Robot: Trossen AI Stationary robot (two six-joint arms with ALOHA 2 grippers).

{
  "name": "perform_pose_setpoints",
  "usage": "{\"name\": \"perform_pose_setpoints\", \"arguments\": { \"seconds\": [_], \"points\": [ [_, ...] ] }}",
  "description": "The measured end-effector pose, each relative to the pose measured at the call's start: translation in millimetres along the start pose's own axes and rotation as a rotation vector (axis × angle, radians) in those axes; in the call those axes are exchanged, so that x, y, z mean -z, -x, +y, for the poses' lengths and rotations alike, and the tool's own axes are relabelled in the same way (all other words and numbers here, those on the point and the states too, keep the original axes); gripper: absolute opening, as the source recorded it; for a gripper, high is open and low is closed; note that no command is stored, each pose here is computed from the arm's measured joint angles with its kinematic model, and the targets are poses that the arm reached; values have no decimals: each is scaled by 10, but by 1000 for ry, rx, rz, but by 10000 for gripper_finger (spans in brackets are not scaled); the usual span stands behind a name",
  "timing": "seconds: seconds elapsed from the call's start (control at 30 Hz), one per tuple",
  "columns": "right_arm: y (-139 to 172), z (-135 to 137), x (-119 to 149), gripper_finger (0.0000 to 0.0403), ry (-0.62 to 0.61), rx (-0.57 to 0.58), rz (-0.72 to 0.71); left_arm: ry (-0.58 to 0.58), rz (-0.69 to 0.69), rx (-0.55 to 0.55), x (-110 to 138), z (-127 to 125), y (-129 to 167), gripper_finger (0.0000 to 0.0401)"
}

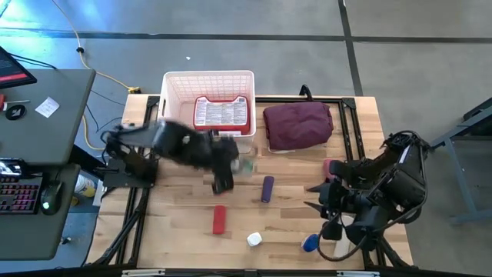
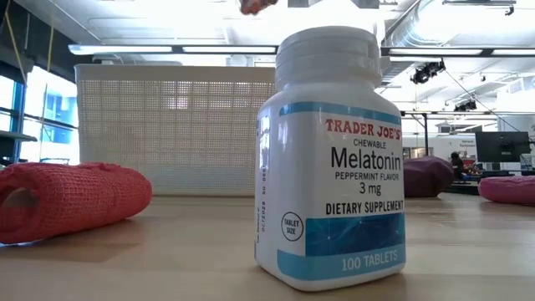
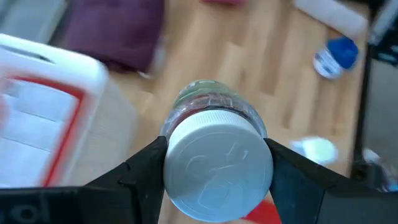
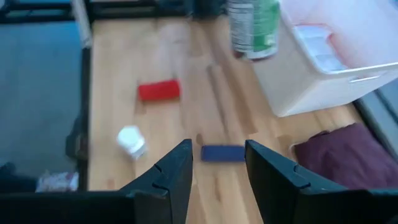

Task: Pick & place medical supplies in basket/bin
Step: Put the green pill bottle into the white bin

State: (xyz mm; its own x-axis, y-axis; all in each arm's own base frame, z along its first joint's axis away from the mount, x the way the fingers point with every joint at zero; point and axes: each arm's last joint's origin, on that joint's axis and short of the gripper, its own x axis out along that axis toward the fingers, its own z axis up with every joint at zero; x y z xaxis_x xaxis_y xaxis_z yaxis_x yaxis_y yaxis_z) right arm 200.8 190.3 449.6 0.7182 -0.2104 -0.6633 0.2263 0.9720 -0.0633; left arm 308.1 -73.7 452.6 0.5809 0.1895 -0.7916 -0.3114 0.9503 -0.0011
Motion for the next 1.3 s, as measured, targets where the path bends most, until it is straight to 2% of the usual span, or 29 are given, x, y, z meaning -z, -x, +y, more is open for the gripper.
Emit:
{"name": "perform_pose_setpoints", "arguments": {
  "seconds": [0.2, 0.37, 0.53, 0.63, 0.73, 0.87, 1.0, 1.13, 1.3],
  "points": [
    [-129, -150, -131, 139, -59, 119, -63, -70, -13, -113, -137, 607, 62, 262],
    [-244, -429, -291, 139, -132, 203, -72, -92, 1, -233, -135, 1205, 246, 262],
    [-341, -743, -431, 139, -223, 285, -76, 6, 40, -351, -104, 1801, 276, 262],
    [-377, -905, -493, 139, -282, 304, -71, 84, 104, -377, 2, 2137, 232, 262],
    [-420, -1017, -532, 139, -320, 314, -54, 137, 215, -365, 164, 2412, 70, 262],
    [-471, -1103, -566, 139, -350, 323, -40, 135, 405, -358, 466, 2690, -265, 262],
    [-514, -1177, -617, 139, -378, 329, -52, 139, 522, -332, 743, 2927, -603, 262],
    [-548, -1248, -650, 139, -409, 337, -55, 177, 602, -299, 995, 3044, -838, 262],
    [-580, -1315, -665, 139, -434, 333, -36, 215, 658, -223, 1219, 3060, -1053, 262]
  ]
}}
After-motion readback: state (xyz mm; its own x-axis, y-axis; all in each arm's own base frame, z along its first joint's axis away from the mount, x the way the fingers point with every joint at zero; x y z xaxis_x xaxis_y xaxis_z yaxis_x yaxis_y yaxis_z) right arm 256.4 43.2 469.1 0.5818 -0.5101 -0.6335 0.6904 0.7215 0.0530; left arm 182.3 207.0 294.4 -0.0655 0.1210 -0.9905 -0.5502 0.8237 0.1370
